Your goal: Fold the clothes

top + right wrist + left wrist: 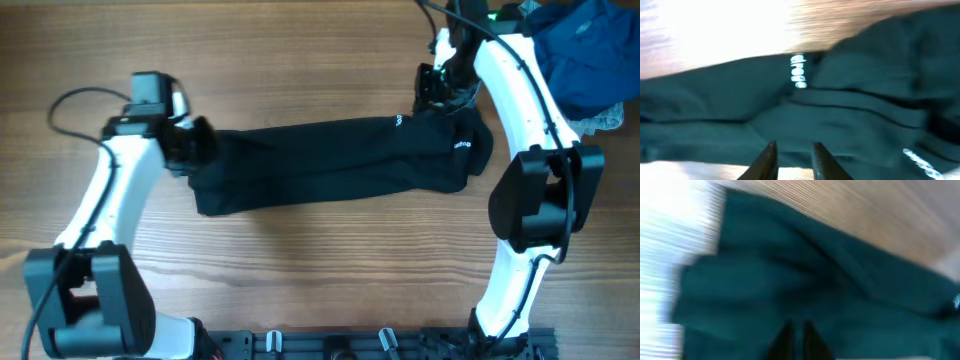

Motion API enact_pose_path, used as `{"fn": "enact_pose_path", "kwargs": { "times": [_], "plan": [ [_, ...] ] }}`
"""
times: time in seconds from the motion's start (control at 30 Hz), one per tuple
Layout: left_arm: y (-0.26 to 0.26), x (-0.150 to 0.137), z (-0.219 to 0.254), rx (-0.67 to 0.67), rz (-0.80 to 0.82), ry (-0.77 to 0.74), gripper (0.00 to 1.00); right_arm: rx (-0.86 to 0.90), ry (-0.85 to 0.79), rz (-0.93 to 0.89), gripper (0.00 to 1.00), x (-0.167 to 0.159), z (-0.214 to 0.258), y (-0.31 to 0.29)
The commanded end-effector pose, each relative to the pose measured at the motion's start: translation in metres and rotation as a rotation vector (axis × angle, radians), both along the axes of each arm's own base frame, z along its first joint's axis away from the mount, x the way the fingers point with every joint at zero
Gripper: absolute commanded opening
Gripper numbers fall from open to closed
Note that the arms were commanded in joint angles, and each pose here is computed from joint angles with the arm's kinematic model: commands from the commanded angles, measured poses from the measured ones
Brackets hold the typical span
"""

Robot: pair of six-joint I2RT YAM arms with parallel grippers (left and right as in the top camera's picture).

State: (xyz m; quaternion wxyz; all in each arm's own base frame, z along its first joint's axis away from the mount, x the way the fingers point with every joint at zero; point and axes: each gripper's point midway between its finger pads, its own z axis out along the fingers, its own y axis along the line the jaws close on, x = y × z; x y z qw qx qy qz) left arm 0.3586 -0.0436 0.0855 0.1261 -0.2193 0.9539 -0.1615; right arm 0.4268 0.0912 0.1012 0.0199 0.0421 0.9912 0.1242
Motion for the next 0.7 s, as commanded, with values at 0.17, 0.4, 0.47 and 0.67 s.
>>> {"fn": "enact_pose_path", "kwargs": {
  "times": [0.17,0.4,0.47,0.67],
  "plan": [
    [-0.054,0.03,-0.035,0.016,-0.086,-0.044,0.04,0.055,-0.107,0.061,0.2,0.008,-0.04,0.049],
    [-0.048,0.012,-0.074,0.046,-0.089,0.096,0.04,-0.04,-0.034,0.066,0.25,-0.01,-0.053,0.031],
    [-0.047,0.003,-0.079,0.051,-0.089,0.14,0.04,-0.083,-0.005,0.062,0.24,-0.018,-0.059,0.023],
    [-0.039,-0.045,-0.085,0.074,-0.1,0.34,0.04,-0.231,0.165,0.066,0.17,-0.061,-0.066,-0.007]
  ]
}}
